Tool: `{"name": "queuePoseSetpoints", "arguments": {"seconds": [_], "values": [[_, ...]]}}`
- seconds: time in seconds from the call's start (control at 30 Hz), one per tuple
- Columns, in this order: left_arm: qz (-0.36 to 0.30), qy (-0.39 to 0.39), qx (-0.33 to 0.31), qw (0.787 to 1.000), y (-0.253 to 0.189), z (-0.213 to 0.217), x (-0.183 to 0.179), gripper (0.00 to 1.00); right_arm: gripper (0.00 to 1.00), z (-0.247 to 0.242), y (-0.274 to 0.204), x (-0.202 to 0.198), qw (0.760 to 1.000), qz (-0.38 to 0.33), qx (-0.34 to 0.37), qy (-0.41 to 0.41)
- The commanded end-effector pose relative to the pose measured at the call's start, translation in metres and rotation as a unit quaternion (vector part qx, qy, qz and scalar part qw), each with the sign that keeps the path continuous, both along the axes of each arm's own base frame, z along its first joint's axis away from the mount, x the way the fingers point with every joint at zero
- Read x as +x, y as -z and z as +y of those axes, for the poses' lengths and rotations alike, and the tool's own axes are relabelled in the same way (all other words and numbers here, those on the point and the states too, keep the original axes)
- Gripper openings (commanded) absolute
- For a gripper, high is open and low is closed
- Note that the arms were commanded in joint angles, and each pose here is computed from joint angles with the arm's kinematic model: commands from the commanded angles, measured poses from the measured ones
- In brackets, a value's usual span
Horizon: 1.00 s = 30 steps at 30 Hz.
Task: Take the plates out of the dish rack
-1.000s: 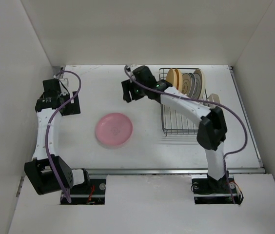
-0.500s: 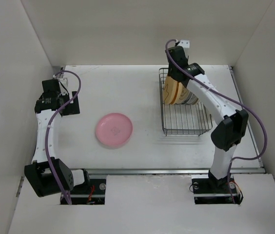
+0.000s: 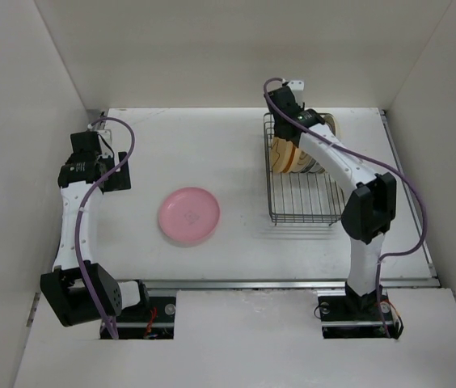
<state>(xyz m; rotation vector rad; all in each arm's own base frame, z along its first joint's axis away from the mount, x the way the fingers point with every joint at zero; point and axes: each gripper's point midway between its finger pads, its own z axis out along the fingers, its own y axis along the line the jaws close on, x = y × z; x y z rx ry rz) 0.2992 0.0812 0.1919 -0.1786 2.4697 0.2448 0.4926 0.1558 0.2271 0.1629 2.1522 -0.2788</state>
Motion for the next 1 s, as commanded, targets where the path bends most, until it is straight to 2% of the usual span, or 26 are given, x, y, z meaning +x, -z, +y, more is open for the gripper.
{"name": "queuePoseSetpoints", "arguments": {"seconds": [0.0, 0.1, 0.13, 0.27, 0.47, 0.7, 0.97], "values": [[-0.007, 0.001, 0.011, 1.0, -0.005, 0.002, 0.001, 0.86, 0.42, -0.004, 0.009, 0.004, 1.0, 0.01, -0.013, 0.006], [0.002, 0.001, 0.009, 1.0, 0.001, 0.002, 0.0, 0.86, 0.35, 0.001, 0.025, 0.01, 1.0, 0.023, -0.016, 0.002], [0.002, 0.001, 0.009, 1.0, 0.001, 0.002, 0.0, 0.86, 0.21, 0.001, 0.023, 0.008, 1.0, 0.026, -0.017, 0.002], [0.012, -0.002, 0.011, 1.0, 0.005, 0.003, -0.002, 0.86, 0.0, -0.004, 0.0, 0.006, 1.0, 0.005, -0.014, 0.01], [-0.005, 0.003, 0.0, 1.0, -0.004, -0.001, 0.002, 0.86, 0.0, -0.019, -0.049, -0.003, 0.997, -0.05, -0.04, 0.04], [-0.005, 0.003, 0.0, 1.0, -0.004, -0.001, 0.002, 0.86, 0.0, -0.033, -0.106, -0.019, 0.986, -0.107, -0.101, 0.08], [-0.005, 0.003, 0.0, 1.0, -0.004, -0.001, 0.002, 0.86, 0.0, -0.058, -0.139, -0.037, 0.971, -0.128, -0.159, 0.122]]}}
